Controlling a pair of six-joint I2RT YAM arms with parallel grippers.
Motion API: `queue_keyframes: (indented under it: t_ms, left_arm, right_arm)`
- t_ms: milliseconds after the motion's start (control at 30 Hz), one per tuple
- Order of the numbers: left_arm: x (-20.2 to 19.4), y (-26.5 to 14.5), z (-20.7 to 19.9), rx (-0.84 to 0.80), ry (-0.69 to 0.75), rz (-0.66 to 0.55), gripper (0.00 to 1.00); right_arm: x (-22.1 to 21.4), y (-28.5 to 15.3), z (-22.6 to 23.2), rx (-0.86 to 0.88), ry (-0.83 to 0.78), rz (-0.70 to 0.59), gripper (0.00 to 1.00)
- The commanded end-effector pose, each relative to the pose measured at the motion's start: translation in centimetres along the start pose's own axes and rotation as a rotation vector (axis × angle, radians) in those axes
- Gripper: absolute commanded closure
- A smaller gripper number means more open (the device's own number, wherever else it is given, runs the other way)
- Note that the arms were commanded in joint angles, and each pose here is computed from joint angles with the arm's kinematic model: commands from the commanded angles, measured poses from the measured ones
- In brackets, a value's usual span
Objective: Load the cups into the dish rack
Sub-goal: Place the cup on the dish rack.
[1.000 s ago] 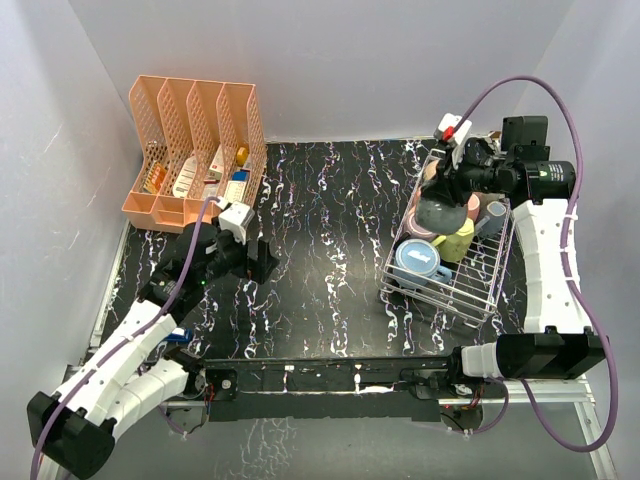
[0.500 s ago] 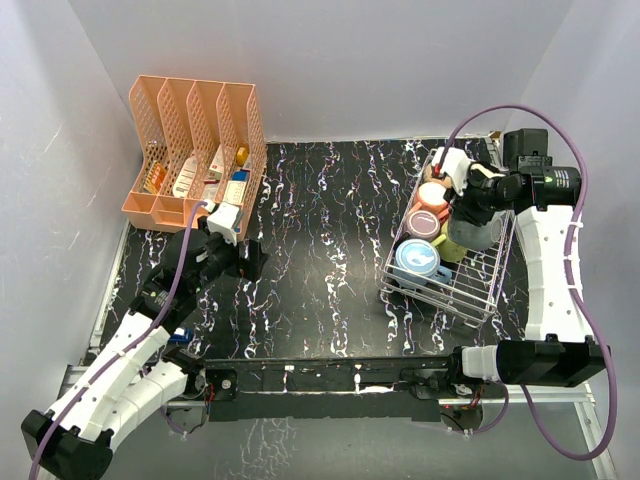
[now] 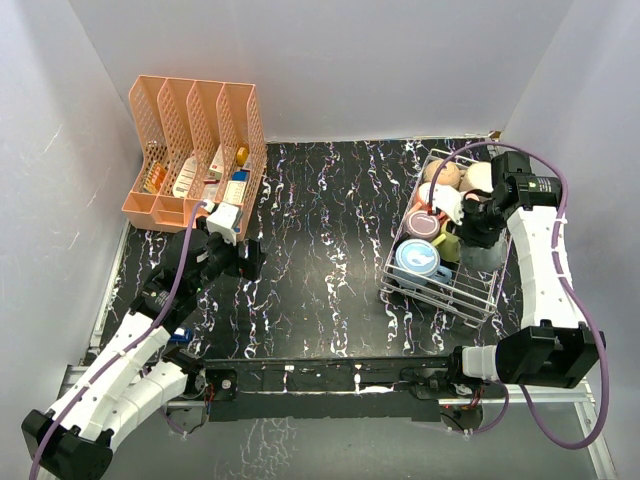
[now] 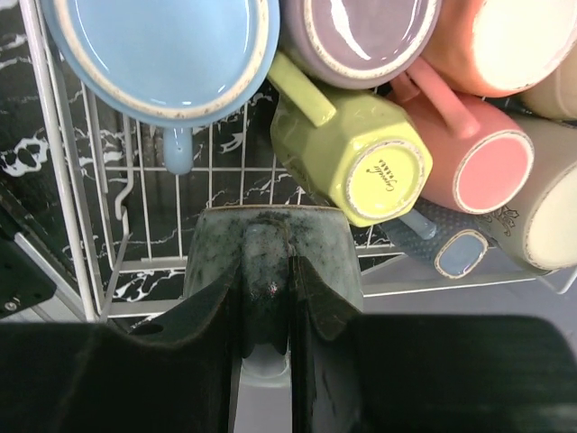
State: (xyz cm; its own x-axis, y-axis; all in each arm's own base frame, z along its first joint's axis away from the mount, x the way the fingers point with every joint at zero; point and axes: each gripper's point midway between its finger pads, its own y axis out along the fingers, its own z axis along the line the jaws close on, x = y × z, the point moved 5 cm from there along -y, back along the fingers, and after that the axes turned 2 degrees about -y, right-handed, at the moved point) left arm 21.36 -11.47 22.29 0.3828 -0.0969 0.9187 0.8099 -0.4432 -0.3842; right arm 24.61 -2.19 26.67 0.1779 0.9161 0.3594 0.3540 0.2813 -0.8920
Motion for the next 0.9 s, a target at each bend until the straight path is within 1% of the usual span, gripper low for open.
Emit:
queue_keyframes:
  t_ms: [0, 567, 733, 867]
  left_arm:
    - [0.0, 0.1, 0.3, 0.018, 0.010, -0.010, 0.03]
    - [-0.3, 0.4, 0.3, 0.013, 0.013, 0.002, 0.03]
    - [-0.4, 0.4, 0.3, 0.015, 0.015, 0.005, 0.03]
    - [-0.4, 0.4, 0.3, 0.011, 0.017, 0.001, 0.03]
  right_arm:
    - [-0.6, -1.0, -1.2, -0.093, -0.116, 0.047, 0.92]
    - [-3.8, 2.0, -0.6, -0.047, -0.186, 0.202, 0.92]
    - [-3.6, 2.4, -0.7, -0.042, -0.164, 0.176, 0.92]
    - [-3.5, 3.4, -0.1, -0.026, -0.125, 0.139, 0.87]
